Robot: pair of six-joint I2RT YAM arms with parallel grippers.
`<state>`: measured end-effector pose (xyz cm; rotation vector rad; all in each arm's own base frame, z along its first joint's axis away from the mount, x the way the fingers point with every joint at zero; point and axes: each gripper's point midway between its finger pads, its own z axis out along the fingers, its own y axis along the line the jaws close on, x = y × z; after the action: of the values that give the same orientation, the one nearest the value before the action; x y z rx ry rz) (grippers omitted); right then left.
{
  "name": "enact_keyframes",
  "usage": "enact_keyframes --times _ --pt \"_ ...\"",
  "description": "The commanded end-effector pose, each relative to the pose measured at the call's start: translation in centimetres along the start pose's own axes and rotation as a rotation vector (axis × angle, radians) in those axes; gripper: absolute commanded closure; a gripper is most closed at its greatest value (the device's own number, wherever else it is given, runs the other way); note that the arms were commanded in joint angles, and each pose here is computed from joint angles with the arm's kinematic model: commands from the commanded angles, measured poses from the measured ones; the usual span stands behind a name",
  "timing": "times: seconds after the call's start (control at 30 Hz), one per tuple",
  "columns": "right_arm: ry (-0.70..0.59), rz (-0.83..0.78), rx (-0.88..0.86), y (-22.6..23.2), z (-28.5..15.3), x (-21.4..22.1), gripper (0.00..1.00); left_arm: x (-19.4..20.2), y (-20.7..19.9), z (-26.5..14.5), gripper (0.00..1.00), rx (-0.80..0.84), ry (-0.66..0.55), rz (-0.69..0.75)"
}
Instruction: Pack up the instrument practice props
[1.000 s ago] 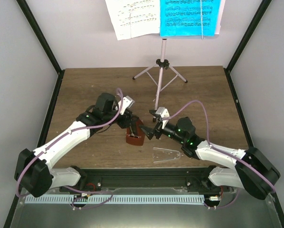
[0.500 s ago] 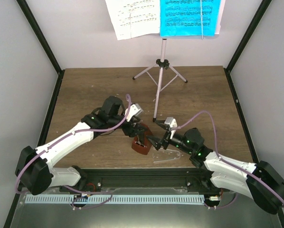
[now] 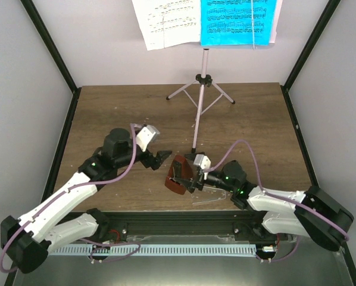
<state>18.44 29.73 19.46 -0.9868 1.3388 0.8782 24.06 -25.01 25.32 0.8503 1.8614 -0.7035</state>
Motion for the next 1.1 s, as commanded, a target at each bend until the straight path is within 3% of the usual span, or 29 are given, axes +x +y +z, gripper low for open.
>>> enact_keyframes --times 0.0,0.23,0.33,0.63,1.07 --pt "-0.056 -0.089 0.077 -1.3 1.6 -2.1 0.00 -1.6 4.6 -1.7 0.04 -0.239 -0.096 -0.025" --pt "0.006 -0.068 0.150 -2.5 3.3 -0.7 0.01 -1.4 5.9 -1.8 0.04 -0.295 -0.086 -0.056" --pt "0.050 -0.055 0.160 -2.7 3.8 0.3 0.08 -1.4 6.0 -1.8 0.04 -0.298 -0.084 -0.058" --pt "0.012 -0.026 0.147 -2.0 2.6 0.4 0.24 -1.4 6.1 -1.9 0.04 -0.308 -0.083 -0.058" --pt "-0.030 0.024 0.145 -1.7 1.6 0.3 0.35 -1.5 6.0 -2.0 0.04 -0.303 -0.084 -0.056"
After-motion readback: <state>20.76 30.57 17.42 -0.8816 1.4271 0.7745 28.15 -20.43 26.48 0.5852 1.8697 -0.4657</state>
